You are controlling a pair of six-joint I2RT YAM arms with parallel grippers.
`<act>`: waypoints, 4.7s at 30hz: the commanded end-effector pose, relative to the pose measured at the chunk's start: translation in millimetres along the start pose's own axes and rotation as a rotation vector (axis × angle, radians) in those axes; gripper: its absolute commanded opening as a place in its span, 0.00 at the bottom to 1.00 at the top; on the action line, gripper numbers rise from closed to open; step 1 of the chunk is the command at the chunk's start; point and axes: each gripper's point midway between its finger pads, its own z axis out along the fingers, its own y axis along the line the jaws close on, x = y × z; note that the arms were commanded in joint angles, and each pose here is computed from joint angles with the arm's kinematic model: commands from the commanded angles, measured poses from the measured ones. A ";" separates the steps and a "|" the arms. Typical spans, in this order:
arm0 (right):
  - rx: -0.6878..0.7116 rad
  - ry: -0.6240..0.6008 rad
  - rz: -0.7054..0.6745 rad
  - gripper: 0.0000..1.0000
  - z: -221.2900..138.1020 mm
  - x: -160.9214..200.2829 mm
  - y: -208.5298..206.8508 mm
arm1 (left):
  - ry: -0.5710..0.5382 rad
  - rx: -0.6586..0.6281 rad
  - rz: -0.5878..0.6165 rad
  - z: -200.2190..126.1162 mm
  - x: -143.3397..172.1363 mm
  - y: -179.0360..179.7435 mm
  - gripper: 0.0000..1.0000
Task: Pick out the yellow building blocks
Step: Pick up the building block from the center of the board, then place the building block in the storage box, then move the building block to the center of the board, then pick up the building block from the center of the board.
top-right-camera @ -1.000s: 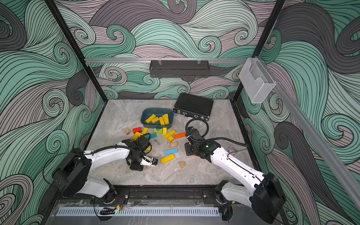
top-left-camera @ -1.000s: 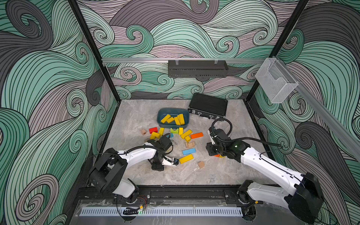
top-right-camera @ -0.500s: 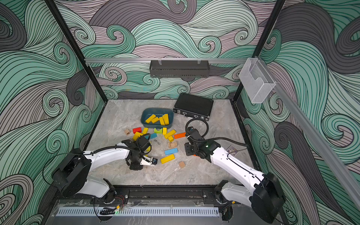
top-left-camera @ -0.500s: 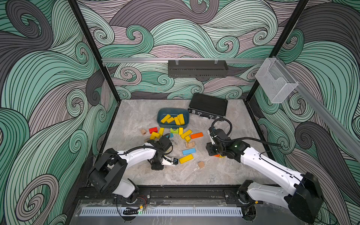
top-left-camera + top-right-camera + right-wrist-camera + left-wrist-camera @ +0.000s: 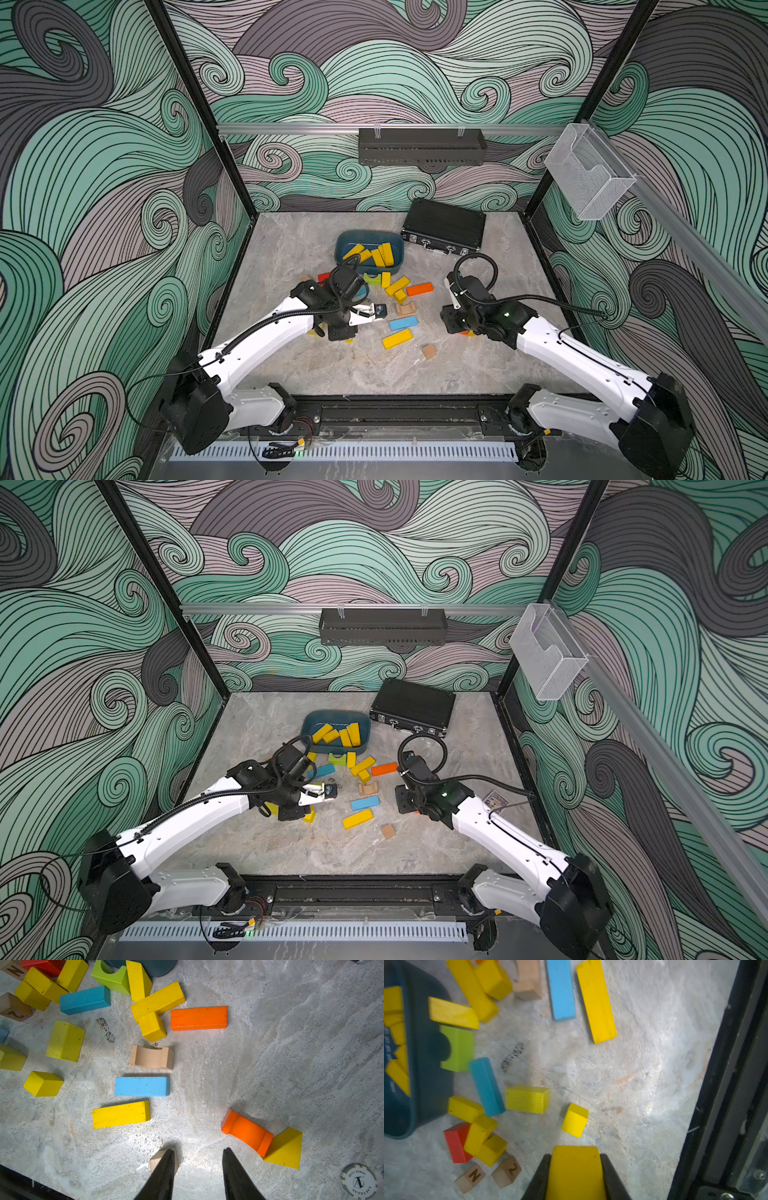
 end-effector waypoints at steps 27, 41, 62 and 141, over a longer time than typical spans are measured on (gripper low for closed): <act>-0.010 0.126 -0.237 0.45 -5.4 55.6 73.3 | 0.051 -0.191 -0.501 141.6 -38.6 282.7 0.27; -0.001 0.128 -0.323 0.59 24.2 44.9 94.3 | 0.027 -0.198 -0.539 124.4 -35.9 285.0 0.65; -0.087 0.199 -0.135 0.66 75.5 34.8 106.9 | -0.376 -0.340 -0.642 -135.9 -49.2 191.8 0.94; 0.063 -0.049 0.391 0.57 -20.2 52.2 -67.7 | 0.135 0.125 -0.199 128.9 -52.8 -43.9 0.54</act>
